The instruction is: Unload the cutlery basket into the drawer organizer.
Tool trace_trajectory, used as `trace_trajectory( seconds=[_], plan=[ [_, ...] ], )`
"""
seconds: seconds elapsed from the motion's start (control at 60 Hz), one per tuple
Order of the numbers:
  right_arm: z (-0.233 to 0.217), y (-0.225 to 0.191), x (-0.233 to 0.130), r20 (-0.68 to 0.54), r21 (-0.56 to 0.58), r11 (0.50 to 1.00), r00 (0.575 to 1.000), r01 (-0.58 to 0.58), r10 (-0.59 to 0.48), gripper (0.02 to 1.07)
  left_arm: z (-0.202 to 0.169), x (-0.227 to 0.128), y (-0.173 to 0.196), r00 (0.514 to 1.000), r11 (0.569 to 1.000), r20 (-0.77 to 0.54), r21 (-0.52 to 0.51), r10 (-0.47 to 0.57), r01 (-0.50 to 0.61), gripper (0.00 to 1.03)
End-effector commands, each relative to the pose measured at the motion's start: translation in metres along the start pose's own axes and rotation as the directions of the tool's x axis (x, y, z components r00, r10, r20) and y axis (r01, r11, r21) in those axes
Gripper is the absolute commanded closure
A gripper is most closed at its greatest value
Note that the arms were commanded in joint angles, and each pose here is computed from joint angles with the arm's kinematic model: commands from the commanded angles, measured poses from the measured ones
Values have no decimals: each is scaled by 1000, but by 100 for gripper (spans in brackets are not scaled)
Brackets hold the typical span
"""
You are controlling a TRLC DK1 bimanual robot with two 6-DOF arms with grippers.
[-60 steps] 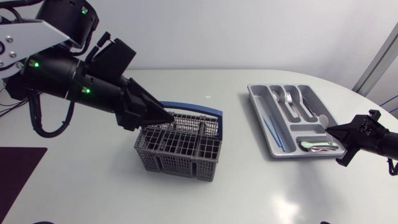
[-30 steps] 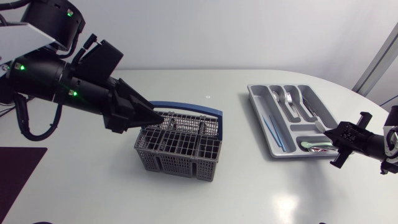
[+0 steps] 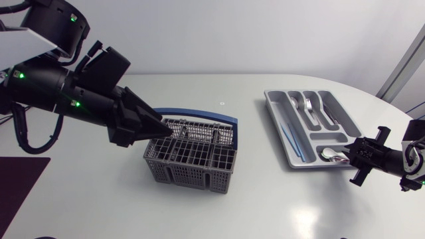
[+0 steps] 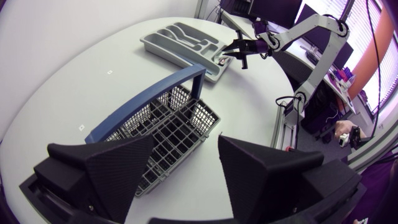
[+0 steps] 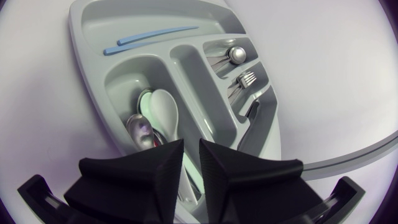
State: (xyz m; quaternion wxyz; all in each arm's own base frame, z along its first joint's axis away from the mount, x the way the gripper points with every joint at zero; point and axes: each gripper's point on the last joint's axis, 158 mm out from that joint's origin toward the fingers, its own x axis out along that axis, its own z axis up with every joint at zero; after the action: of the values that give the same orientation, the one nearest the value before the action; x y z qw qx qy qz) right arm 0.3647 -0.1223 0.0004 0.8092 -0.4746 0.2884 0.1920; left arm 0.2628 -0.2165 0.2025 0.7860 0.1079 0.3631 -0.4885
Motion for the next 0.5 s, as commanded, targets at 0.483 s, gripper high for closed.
trace_trajectory(
  seconds=[0.483],
  plan=[
    [96,-8,-72,166,98,994,986,-42,25,49,-50,-27,34,993,994,-57,-38,102,-104,14]
  ],
)
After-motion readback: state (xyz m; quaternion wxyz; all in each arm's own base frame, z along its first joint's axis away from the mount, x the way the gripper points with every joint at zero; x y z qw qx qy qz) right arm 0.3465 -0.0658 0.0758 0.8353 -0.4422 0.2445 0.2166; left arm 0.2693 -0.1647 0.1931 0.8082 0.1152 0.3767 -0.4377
